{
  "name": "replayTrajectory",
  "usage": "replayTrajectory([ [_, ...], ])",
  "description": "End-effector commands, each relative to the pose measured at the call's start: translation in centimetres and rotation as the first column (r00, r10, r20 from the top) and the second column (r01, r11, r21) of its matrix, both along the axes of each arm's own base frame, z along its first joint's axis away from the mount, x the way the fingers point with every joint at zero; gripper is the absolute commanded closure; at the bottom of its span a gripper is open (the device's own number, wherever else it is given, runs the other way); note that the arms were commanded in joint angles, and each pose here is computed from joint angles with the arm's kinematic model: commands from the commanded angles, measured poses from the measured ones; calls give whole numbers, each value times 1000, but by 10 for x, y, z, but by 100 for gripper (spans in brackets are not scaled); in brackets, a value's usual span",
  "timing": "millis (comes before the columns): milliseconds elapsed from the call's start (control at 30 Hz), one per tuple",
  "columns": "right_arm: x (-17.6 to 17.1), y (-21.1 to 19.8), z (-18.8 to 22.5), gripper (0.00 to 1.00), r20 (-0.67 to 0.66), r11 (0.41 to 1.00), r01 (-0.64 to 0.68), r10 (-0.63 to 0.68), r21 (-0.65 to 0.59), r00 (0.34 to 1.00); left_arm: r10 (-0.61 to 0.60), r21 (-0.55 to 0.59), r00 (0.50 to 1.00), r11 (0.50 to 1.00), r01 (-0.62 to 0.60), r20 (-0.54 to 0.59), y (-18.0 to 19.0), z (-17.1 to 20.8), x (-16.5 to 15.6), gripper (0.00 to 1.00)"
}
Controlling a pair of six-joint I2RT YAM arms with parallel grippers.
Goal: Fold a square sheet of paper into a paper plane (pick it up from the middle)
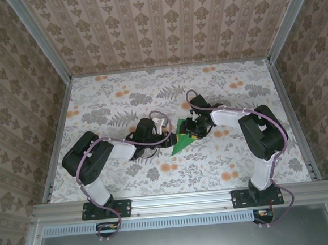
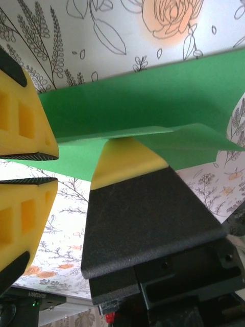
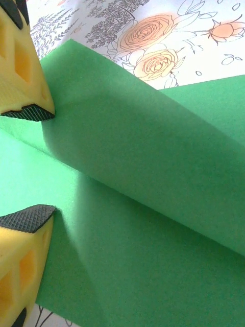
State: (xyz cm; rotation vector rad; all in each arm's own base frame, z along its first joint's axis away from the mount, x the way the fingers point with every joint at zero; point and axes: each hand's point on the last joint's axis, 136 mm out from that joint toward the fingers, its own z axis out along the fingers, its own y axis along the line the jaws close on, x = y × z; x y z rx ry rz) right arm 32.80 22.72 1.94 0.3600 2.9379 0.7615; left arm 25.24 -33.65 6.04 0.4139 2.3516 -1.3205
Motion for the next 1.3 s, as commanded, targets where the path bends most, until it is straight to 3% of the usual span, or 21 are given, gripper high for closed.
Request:
replayTrajectory([
  [0, -39, -41, -55, 46, -172, 973, 10, -51, -229, 984, -38, -58, 999, 998, 39, 21, -14, 13, 0, 82],
  [433, -42, -46, -61, 44, -204, 964, 20, -76, -264, 976, 12, 87, 999, 996, -8, -48, -8, -17, 5, 93],
  [733, -45, -52, -67, 46, -212, 954, 11, -79, -301, 974, 25, 123, 997, 992, -16, -70, -6, -27, 6, 95],
  [1267, -60, -72, -84, 61, -266, 899, 9, -140, -438, 954, 26, 126, 997, 992, -17, -68, -6, -28, 8, 95],
])
